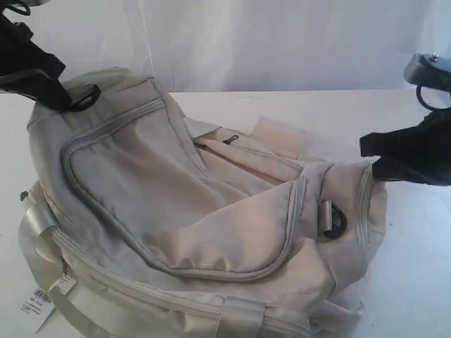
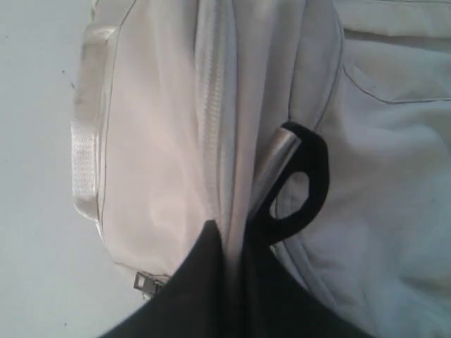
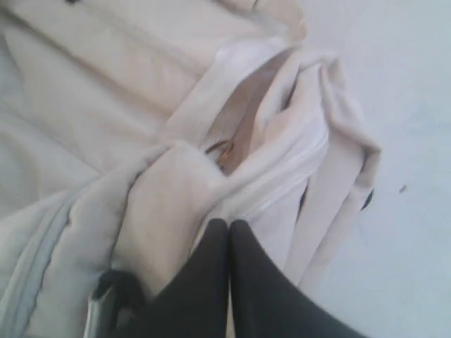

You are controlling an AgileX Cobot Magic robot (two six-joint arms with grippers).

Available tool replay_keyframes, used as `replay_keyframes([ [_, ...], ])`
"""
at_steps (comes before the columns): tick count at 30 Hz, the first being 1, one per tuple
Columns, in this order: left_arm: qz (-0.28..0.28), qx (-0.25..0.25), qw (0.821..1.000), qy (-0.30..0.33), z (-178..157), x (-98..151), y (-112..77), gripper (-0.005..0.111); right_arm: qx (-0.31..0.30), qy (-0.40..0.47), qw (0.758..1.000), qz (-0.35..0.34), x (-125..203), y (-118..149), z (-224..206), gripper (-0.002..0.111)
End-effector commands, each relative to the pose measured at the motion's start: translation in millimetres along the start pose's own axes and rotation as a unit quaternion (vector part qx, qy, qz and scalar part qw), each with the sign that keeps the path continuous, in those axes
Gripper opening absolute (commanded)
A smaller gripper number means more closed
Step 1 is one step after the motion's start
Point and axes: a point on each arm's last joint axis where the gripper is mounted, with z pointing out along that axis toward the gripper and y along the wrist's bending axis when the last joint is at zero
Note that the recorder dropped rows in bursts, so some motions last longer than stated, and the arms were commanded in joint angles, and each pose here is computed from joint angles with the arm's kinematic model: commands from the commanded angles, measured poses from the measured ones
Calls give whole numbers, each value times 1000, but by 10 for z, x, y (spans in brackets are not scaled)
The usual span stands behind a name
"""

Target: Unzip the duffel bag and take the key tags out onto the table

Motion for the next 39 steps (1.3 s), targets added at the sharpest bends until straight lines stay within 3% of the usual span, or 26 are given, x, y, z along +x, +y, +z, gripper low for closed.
replay_keyframes([
  [1, -21, -20, 999, -45, -179, 159, -90, 0, 13, -45, 999, -16, -152, -13, -10, 0],
  [8, -54, -15, 998, -14, 39, 445, -92, 0, 14, -26, 1000, 2, -161, -72, 182, 0],
  [16, -65, -8, 998, -6, 126, 518, -90, 0, -7, 5, 1000, 3, -130, -25, 162, 2],
  [19, -73, 1, 997, -17, 125, 497, -106, 0, -22, 12, 1000, 12, -134, 8, 149, 13],
  [28, -78, 5, 996, -29, 124, 474, -110, 1, -41, 20, 999, 7, -118, 43, 146, 62],
  [32, -79, 11, 996, -29, 124, 473, -122, 19, -43, 25, 999, 7, -111, 46, 145, 66],
  [37, -70, 13, 997, -28, 124, 475, -126, 52, -55, 50, 997, 8, -65, 69, 140, 66],
  [39, -70, 13, 997, -28, 124, 475, -126, 59, -67, 58, 996, 16, -53, 90, 136, 66],
])
